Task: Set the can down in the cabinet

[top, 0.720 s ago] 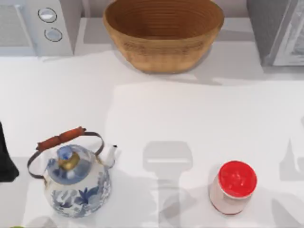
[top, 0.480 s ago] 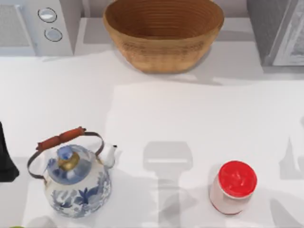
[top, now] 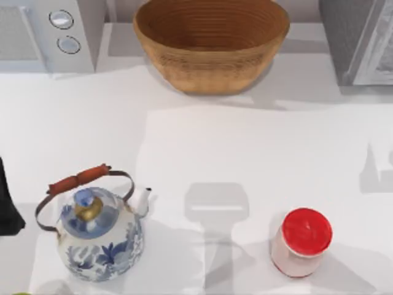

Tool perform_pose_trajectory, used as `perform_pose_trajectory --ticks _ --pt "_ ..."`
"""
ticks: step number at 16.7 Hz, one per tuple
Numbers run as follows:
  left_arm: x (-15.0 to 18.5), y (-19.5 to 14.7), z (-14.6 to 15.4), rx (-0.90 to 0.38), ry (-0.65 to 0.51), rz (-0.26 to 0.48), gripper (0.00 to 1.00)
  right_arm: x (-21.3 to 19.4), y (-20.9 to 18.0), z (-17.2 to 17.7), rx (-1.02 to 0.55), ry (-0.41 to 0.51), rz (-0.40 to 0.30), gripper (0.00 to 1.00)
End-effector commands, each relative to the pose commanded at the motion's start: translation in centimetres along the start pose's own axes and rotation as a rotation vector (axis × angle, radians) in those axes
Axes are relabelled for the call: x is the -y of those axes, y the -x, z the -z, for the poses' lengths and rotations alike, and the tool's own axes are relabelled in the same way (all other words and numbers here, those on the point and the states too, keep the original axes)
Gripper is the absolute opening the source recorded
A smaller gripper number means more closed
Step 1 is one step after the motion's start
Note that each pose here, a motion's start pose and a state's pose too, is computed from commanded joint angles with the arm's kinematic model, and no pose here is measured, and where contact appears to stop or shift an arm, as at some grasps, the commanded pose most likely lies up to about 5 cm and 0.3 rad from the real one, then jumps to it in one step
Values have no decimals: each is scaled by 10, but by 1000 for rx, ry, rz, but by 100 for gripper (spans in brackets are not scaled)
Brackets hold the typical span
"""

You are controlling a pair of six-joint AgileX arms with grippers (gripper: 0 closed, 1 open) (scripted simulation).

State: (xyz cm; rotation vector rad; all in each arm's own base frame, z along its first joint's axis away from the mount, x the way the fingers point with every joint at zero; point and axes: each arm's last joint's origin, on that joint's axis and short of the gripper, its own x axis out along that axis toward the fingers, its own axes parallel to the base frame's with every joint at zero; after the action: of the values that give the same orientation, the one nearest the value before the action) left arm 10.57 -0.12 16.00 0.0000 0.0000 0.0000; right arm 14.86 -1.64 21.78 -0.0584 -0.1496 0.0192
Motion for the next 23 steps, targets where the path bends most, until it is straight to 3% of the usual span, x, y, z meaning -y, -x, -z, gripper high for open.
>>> perform_pose_trajectory --ticks 4,8,12,15,23 --pt "0 0 0 0 0 0 100 19 -46 7 19 46 -16 100" --pt "0 0 0 0 0 0 100 40 -74 57 -94 26 -16 100" --pt "0 0 0 0 0 0 100 50 -70 123 -297 -41 5 100" --pt "0 0 0 0 0 0 100 51 -60 154 -401 -64 17 100" --pt "0 0 0 0 0 0 100 50 -56 167 -442 -62 15 100"
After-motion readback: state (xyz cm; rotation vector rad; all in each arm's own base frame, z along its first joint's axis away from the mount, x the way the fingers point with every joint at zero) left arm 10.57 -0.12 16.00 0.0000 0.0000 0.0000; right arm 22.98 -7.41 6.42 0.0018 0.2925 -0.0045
